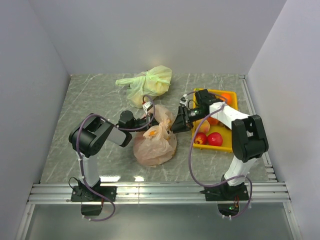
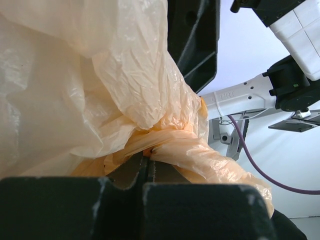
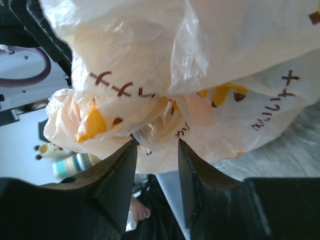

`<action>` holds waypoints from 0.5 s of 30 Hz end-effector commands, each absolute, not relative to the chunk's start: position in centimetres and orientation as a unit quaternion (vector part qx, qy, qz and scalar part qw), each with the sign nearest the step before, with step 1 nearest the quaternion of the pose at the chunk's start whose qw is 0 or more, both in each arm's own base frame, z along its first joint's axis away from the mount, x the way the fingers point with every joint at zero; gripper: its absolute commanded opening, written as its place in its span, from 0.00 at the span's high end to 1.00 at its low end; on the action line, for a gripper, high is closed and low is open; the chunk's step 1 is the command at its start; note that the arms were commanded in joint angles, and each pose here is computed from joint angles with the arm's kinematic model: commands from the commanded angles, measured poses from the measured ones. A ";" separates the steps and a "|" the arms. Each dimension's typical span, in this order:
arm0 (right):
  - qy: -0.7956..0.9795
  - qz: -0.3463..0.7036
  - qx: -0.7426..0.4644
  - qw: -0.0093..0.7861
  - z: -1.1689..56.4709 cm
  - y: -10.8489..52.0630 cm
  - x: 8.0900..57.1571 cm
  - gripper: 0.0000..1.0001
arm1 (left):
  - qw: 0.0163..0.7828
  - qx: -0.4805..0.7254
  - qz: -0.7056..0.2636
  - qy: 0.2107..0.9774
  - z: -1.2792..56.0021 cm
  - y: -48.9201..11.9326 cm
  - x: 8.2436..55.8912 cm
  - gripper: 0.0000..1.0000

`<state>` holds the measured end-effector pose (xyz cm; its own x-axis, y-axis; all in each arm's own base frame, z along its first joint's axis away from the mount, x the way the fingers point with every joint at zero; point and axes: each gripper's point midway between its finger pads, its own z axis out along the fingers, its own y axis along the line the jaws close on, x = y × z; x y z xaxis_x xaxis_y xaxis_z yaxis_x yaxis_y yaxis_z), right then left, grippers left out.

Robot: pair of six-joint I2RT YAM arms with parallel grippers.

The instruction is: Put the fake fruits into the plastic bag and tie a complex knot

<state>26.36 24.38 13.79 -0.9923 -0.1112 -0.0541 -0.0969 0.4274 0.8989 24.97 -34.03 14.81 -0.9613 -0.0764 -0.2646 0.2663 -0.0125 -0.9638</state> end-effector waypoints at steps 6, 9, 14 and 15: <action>-0.821 -0.566 0.053 0.047 13.9 26.0 25.7 0.56 | 0.300 0.230 -0.763 0.525 23.3 -33.4 23.0 1.00; -0.818 -0.570 0.050 0.055 13.7 26.3 25.7 0.57 | 0.300 0.233 -0.764 0.521 23.4 -33.5 23.0 0.99; -0.806 -0.586 0.043 0.071 14.0 26.7 25.6 0.63 | 0.300 0.235 -0.764 0.521 23.4 -33.6 22.8 1.00; -0.805 -0.587 0.039 0.077 14.0 26.7 25.5 0.67 | 0.302 0.235 -0.763 0.520 23.4 -33.6 22.8 1.00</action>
<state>26.23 25.94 13.42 -0.9912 -0.1232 0.0490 0.0025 0.3516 0.9361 24.60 -34.26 14.78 -0.9622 -0.0649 -0.2645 0.2660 -0.0150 -0.9639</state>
